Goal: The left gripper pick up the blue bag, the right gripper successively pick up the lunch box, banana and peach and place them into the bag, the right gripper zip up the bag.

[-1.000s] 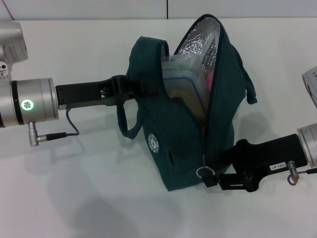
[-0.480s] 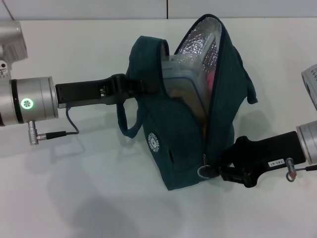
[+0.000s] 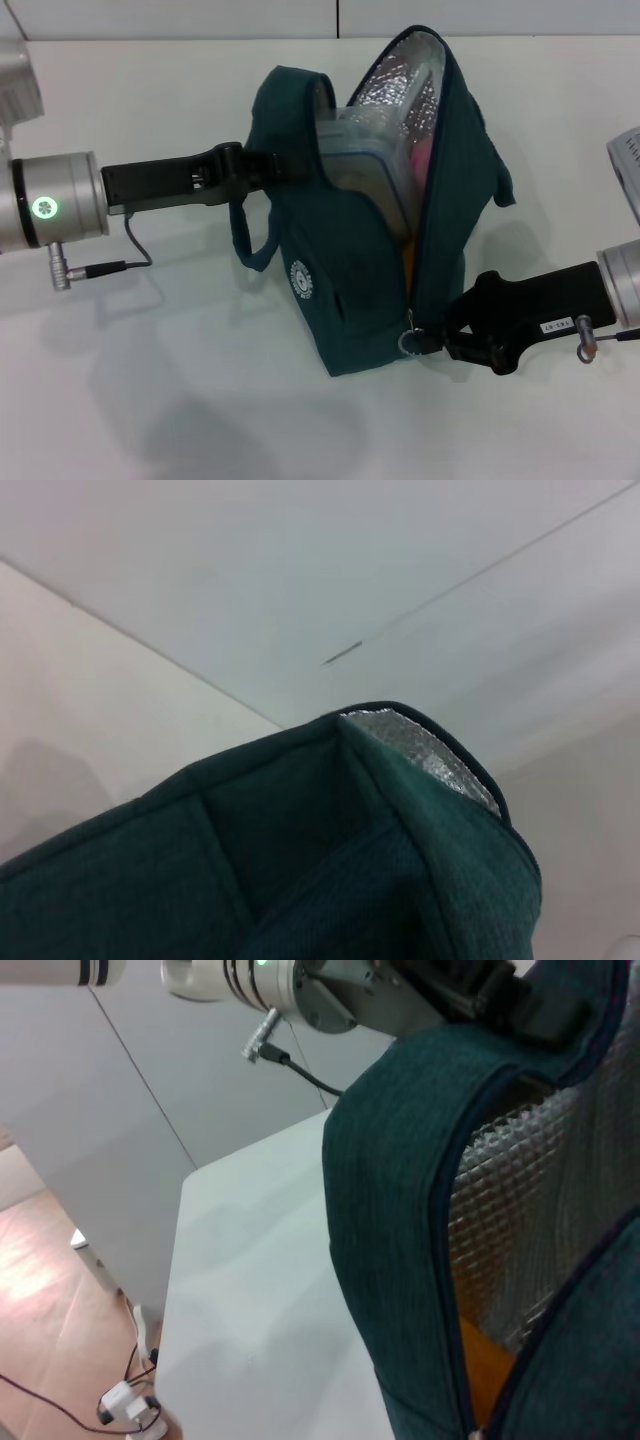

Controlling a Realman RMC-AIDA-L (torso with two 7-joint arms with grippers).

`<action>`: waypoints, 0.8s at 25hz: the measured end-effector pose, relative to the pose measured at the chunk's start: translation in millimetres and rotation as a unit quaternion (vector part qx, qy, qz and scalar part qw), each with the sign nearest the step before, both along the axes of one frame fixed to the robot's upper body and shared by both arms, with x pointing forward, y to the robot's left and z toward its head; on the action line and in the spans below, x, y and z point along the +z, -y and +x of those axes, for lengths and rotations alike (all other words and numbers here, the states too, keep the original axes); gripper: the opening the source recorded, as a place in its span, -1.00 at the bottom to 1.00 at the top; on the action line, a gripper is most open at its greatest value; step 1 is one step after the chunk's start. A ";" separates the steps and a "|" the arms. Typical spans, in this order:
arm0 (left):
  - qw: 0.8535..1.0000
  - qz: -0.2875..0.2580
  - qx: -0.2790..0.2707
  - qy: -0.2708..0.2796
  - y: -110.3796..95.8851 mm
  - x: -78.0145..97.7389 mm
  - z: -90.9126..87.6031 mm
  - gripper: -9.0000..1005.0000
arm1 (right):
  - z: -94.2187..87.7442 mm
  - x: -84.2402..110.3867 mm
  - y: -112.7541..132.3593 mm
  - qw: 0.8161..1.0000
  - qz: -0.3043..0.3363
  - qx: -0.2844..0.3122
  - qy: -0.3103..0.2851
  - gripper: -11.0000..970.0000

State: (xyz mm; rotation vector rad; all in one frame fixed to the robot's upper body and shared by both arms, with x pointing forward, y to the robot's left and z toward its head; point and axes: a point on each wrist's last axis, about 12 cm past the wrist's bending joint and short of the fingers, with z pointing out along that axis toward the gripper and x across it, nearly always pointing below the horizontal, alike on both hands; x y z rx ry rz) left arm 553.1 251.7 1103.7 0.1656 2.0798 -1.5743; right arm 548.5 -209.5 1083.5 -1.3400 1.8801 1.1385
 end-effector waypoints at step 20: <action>1.000 -0.006 0.018 -0.008 -15.1 -8.5 -4.7 -0.30 | 1.6 13.7 0.5 0.999 0.036 0.004 0.017 -0.96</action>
